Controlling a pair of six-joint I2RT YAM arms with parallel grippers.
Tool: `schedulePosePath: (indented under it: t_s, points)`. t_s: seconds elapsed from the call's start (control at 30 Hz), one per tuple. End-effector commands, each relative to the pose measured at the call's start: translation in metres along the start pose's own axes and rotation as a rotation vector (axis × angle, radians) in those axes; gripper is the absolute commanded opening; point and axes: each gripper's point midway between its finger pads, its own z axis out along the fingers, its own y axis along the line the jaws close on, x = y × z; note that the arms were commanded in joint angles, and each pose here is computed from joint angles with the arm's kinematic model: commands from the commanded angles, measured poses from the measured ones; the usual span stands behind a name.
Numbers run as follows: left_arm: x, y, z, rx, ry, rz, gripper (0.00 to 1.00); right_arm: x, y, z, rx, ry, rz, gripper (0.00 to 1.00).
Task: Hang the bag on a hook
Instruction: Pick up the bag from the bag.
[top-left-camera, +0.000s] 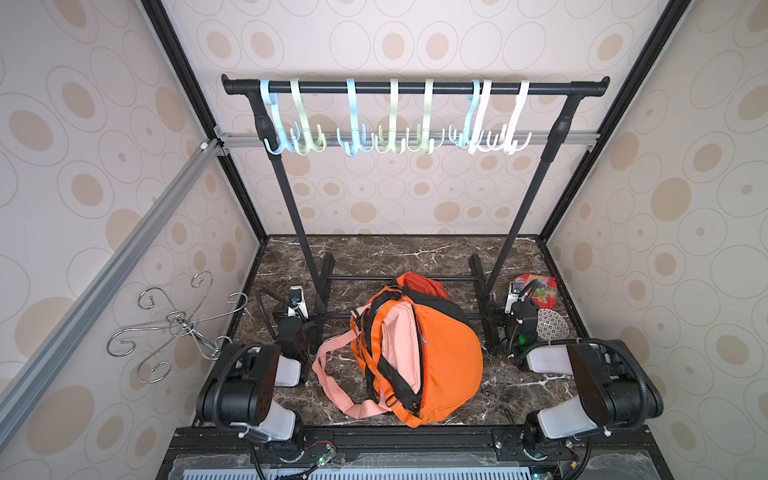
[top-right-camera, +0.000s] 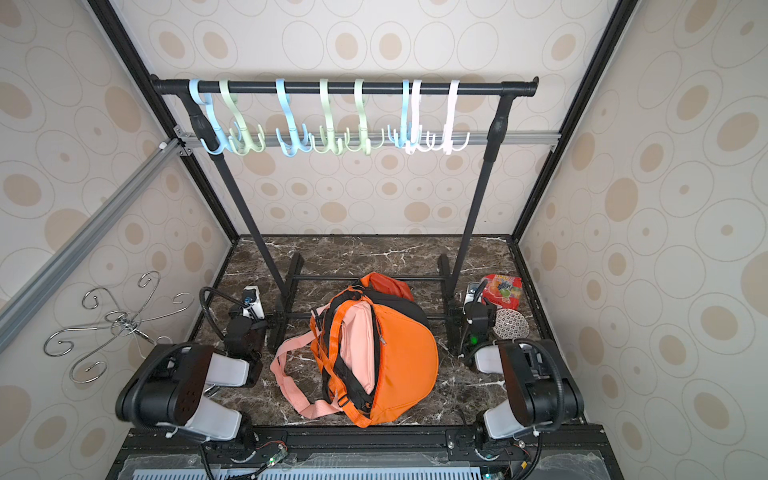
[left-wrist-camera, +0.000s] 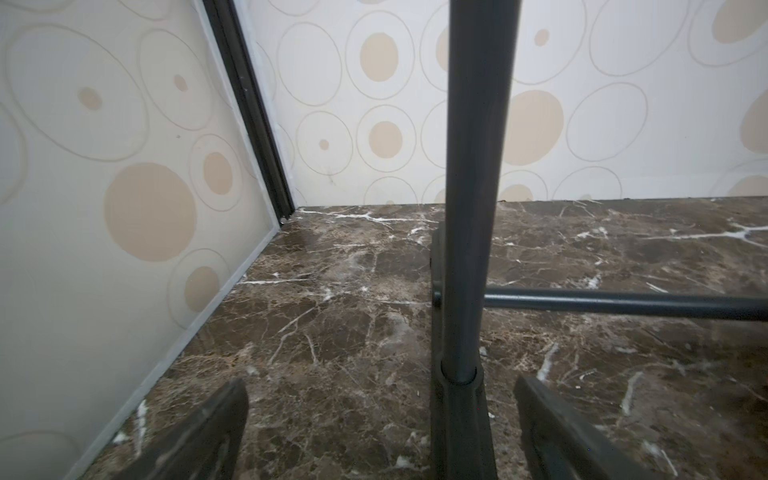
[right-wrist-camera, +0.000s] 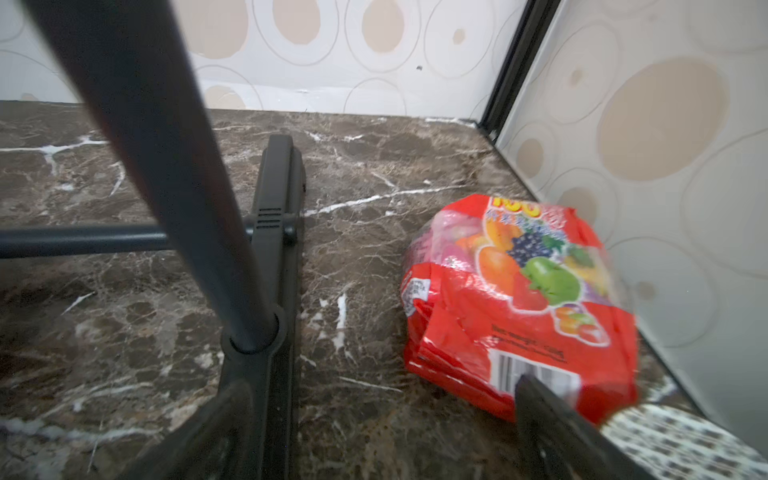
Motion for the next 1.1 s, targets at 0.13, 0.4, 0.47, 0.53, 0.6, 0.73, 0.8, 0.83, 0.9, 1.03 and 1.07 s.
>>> schedulePosePath:
  t_s: [0.13, 0.4, 0.47, 0.53, 0.6, 0.73, 0.8, 0.83, 0.9, 1.03, 1.07]
  points:
    - [-0.084, -0.005, -0.011, -0.032, -0.062, -0.348, 1.00, -0.112, 0.005, -0.052, -0.082, -0.039, 0.099, 1.00]
    - [-0.105, -0.107, -0.037, 0.355, 0.254, -0.439, 1.00, -0.120, 0.090, -0.111, -0.497, 0.216, 0.269, 1.00]
    - [-0.102, -0.132, -0.063, 0.436, 0.312, -0.449, 1.00, -0.126, 0.104, -0.124, -0.547, 0.235, 0.206, 1.00]
    - [-0.092, -0.152, -0.086, 0.497, 0.371, -0.444, 1.00, -0.133, 0.112, -0.135, -0.568, 0.254, 0.180, 1.00]
    - [-0.078, -0.170, -0.103, 0.550, 0.451, -0.423, 1.00, -0.139, 0.118, -0.143, -0.580, 0.242, 0.152, 0.96]
    - [-0.047, -0.208, -0.131, 0.624, 0.625, -0.312, 1.00, -0.148, 0.128, -0.152, -0.601, 0.206, 0.152, 0.95]
    - [-0.024, -0.210, -0.140, 0.591, 0.721, -0.291, 1.00, -0.152, 0.131, -0.153, -0.609, 0.199, 0.151, 0.94]
    - [-0.011, -0.204, -0.144, 0.551, 0.763, -0.309, 1.00, -0.152, 0.132, -0.153, -0.606, 0.205, 0.142, 0.94]
    - [0.008, -0.197, -0.152, 0.521, 0.806, -0.353, 1.00, -0.152, 0.132, -0.154, -0.597, 0.208, 0.125, 0.94]
    - [0.041, -0.194, -0.171, 0.519, 0.910, -0.351, 1.00, -0.146, 0.134, -0.152, -0.596, 0.206, 0.131, 0.93]
    - [0.045, -0.195, -0.175, 0.518, 0.923, -0.338, 1.00, -0.144, 0.135, -0.151, -0.598, 0.210, 0.134, 0.93]
